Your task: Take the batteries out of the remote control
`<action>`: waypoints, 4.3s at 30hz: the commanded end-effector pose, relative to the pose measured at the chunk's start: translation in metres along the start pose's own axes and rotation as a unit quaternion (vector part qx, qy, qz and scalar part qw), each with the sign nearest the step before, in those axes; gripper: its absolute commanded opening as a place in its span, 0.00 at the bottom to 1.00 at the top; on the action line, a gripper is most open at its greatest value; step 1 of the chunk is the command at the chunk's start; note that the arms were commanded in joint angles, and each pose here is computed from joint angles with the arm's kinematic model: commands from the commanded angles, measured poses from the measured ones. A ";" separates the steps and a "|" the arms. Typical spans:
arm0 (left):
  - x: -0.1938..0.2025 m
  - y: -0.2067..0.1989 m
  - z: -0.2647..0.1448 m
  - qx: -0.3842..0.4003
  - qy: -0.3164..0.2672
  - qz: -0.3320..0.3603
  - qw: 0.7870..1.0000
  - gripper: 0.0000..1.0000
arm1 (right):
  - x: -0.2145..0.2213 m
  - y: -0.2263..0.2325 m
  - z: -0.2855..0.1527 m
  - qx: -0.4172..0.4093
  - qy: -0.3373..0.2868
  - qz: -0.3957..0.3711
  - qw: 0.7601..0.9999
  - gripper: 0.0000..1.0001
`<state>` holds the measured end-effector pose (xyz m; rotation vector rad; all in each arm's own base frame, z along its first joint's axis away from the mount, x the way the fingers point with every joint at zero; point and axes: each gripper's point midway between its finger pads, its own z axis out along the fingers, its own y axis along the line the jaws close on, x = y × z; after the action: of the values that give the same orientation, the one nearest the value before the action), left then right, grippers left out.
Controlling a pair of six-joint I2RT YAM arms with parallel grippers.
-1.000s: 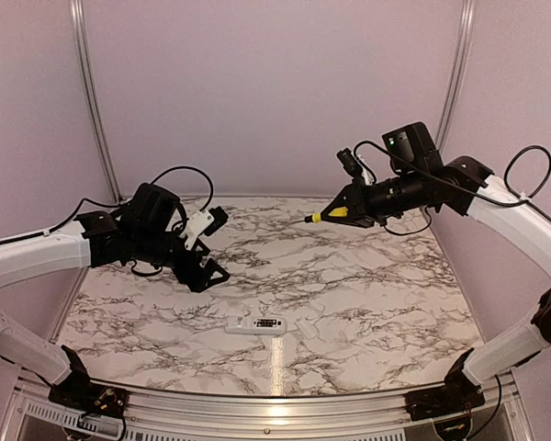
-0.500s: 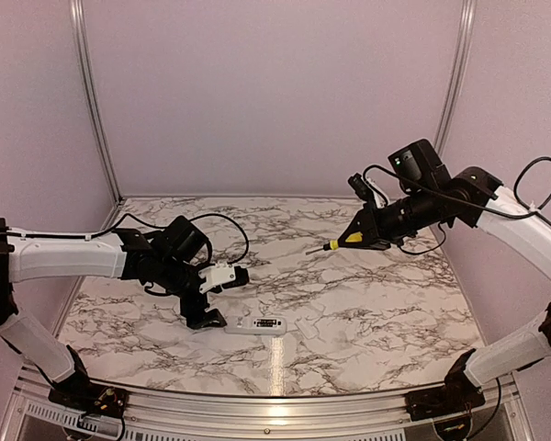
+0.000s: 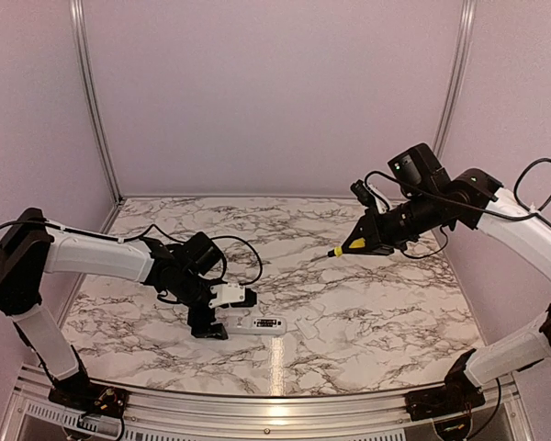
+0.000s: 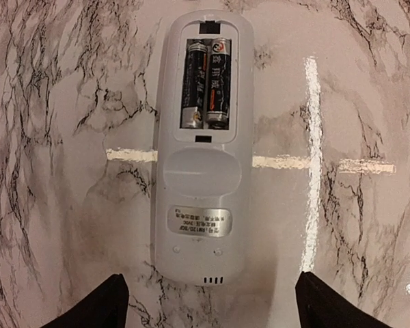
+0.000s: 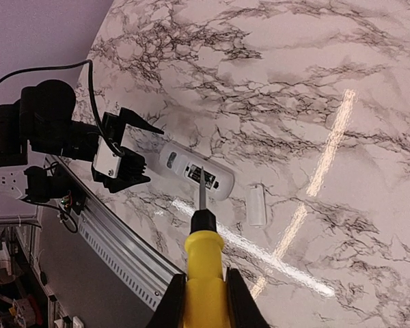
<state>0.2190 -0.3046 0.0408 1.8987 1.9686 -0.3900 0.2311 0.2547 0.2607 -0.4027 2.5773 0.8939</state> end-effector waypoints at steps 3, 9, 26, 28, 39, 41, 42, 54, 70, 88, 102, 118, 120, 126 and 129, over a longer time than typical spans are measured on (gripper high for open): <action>-0.023 0.005 0.013 0.005 -0.042 0.027 0.999 0.86 | 0.002 -0.003 -0.007 0.011 -0.004 0.006 1.000 0.00; -0.020 0.000 0.025 0.025 -0.037 0.031 0.998 0.72 | 0.000 -0.002 -0.008 0.010 -0.004 0.009 1.000 0.00; -0.019 -0.014 0.042 0.062 -0.018 0.030 0.997 0.38 | 0.000 -0.001 -0.006 0.012 0.009 0.007 1.000 0.00; -0.024 -0.016 0.042 0.058 -0.020 0.025 0.998 0.37 | 0.002 -0.002 -0.006 0.013 0.012 0.006 1.000 0.00; -0.055 -0.032 0.040 0.041 -0.042 -0.023 0.998 0.35 | 0.015 -0.010 -0.009 0.033 0.036 -0.008 0.999 0.00; -0.056 -0.034 0.039 0.043 -0.044 -0.034 0.998 0.35 | 0.018 -0.010 -0.009 0.029 0.042 -0.008 0.999 0.00; -0.057 -0.035 0.038 0.042 -0.044 -0.037 0.997 0.35 | 0.020 -0.010 -0.008 0.028 0.044 -0.008 0.999 0.00; -0.065 -0.048 0.039 0.044 -0.042 -0.070 0.996 0.35 | 0.057 -0.002 0.010 -0.017 0.113 0.006 0.993 0.00; -0.068 -0.043 0.027 0.004 -0.074 -0.065 0.995 0.99 | 0.079 0.006 0.056 0.017 0.187 -0.016 0.982 0.00; -0.093 0.047 -0.138 -0.291 -0.291 -0.253 0.875 0.99 | 0.043 0.004 0.042 0.056 0.109 -0.037 0.992 0.00; -0.077 -0.035 -0.083 -0.108 -0.246 -0.072 0.960 0.99 | 0.053 0.007 0.039 0.032 0.114 -0.041 0.992 0.00; -0.054 -0.042 -0.012 -0.044 -0.195 -0.046 0.979 0.97 | 0.061 0.007 0.045 0.028 0.135 -0.024 0.990 0.00; -0.056 -0.041 -0.006 -0.036 -0.202 -0.052 0.977 0.97 | 0.060 0.007 0.045 0.028 0.135 -0.022 0.990 0.00; -0.068 -0.041 0.007 -0.015 -0.229 -0.066 0.971 0.97 | 0.060 0.007 0.049 0.028 0.136 -0.016 0.990 0.00; -0.067 -0.041 0.015 -0.012 -0.230 -0.069 0.971 0.97 | 0.060 0.007 0.051 0.029 0.139 -0.015 0.990 0.00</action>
<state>0.1743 -0.3579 0.0479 1.5350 1.8325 -0.7036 0.1887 0.2787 0.2051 -0.5893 2.8195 0.7878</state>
